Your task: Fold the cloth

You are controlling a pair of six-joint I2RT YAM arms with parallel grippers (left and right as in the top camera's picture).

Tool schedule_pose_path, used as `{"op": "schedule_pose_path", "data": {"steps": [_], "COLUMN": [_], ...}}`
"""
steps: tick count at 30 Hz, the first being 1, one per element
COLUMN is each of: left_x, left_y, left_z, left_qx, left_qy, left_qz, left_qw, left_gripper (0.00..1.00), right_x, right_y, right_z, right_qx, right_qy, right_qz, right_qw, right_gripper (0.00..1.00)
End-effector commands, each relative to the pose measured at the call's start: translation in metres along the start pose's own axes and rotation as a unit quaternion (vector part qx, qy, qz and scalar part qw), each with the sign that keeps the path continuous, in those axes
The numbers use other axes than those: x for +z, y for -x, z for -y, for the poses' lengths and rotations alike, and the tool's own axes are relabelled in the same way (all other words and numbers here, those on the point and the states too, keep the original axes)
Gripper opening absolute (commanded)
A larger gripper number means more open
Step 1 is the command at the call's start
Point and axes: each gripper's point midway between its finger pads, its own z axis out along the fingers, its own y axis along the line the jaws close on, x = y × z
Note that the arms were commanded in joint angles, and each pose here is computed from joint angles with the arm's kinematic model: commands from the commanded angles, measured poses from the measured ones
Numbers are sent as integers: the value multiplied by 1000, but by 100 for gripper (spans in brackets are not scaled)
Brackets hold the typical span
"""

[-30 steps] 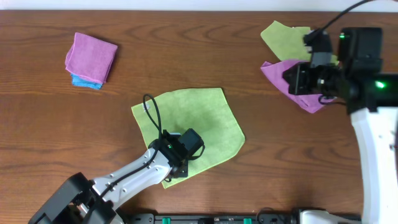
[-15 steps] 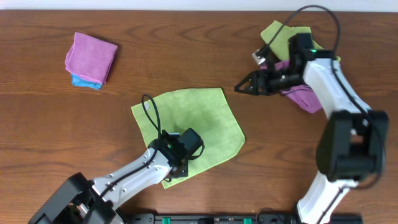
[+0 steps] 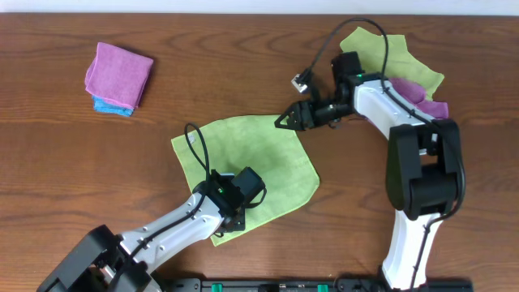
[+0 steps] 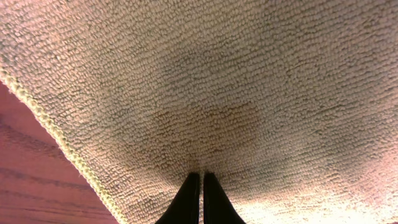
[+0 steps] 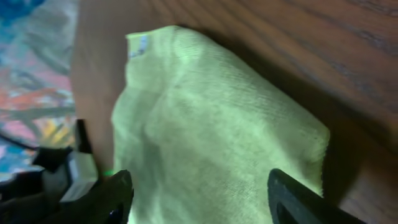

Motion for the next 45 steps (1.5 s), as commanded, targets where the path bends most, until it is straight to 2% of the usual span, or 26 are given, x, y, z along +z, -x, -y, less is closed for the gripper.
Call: {"op": "schedule_pose_path", "data": {"steps": [1, 9, 16, 22, 27, 36, 45], "left_x": [17, 17, 18, 18, 18, 18, 18], "left_y": [-40, -39, -37, -37, -36, -37, -38], "left_z": [-7, -6, -4, -3, -2, -2, -3], "left_qx": [0, 1, 2, 2, 2, 5, 5], "left_qy": [-1, -4, -8, -9, -11, -13, -11], "left_qz": [-87, -84, -81, -79, -78, -81, -83], "left_qw": [996, 996, 997, 997, 997, 997, 996], "left_gripper": [6, 6, 6, 6, 6, 6, 6], "right_x": [0, -1, 15, 26, 39, 54, 28], "right_y": [1, 10, -3, -6, -3, 43, 105], "right_z": [20, 31, 46, 28, 17, -18, -58], "right_qx": [31, 47, 88, 92, 101, 38, -85], "right_qy": [-49, -59, -55, -2, 5, 120, 183], "right_qz": [3, 22, 1, -9, -12, 53, 153], "right_qw": [998, 997, 995, 996, 995, 991, 967], "right_gripper": [72, 74, 73, 71, 70, 70, 72]}}
